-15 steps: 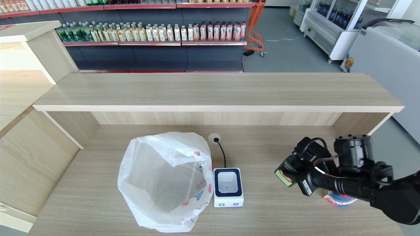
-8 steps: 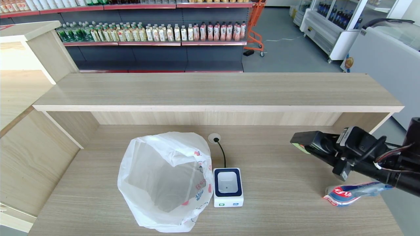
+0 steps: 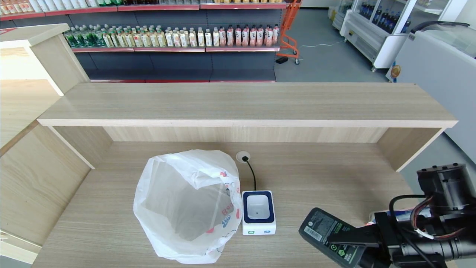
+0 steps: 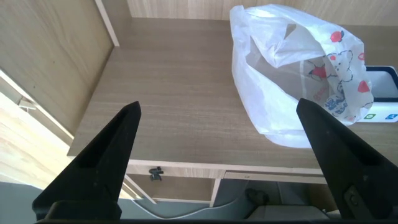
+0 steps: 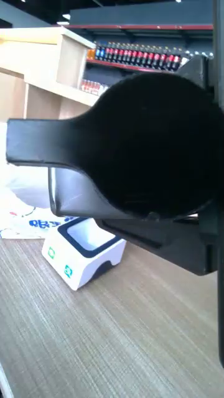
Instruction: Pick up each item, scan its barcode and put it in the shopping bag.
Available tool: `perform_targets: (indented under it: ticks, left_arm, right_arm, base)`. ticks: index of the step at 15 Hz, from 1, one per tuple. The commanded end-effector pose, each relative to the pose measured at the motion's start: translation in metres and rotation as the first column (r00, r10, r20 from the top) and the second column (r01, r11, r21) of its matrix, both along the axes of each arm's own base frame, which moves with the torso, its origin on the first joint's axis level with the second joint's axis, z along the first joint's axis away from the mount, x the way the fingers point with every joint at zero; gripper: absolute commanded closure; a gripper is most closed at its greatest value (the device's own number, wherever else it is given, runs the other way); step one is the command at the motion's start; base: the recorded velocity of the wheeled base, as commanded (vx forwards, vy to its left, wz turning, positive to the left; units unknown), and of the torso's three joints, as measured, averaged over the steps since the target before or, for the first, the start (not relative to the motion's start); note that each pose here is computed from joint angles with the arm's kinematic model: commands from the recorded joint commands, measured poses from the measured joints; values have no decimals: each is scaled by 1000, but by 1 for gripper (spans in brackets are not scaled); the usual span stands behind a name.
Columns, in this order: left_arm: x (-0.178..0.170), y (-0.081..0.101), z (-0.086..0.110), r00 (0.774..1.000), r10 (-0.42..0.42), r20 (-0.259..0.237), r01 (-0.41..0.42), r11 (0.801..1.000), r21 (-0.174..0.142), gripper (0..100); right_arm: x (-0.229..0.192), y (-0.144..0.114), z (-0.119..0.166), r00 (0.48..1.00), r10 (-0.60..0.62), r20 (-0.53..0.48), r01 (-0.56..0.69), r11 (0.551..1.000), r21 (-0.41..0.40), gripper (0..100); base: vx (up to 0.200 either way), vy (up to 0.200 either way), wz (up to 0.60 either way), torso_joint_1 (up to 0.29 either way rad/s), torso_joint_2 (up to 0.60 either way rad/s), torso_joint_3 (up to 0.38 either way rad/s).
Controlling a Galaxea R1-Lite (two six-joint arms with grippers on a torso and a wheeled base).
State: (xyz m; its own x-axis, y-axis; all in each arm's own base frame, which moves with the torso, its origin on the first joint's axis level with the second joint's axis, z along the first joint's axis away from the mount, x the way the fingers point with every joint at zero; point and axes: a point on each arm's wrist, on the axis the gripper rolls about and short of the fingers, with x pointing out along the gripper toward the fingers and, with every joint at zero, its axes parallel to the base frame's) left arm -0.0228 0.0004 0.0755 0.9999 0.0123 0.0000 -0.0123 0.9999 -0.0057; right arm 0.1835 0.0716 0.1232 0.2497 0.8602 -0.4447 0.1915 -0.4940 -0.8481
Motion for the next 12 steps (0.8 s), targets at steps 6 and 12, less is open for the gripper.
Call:
perform_targets:
  ticks: [6, 12]
  left_arm:
    - [0, 0, 0, 1000, 0, 0, 0, 1000, 0, 0]
    - [0, 0, 0, 1000, 1, 2, -1, 1000, 0, 0]
  right_arm:
    - [17, 18, 11, 966, 166, 196, -179, 982, 53, 100]
    - [28, 77, -5, 891, 372, 261, -404, 911, 83, 100]
  base:
    - [0, 0, 0, 0, 0, 0]
    - [0, 0, 0, 0, 0, 0]
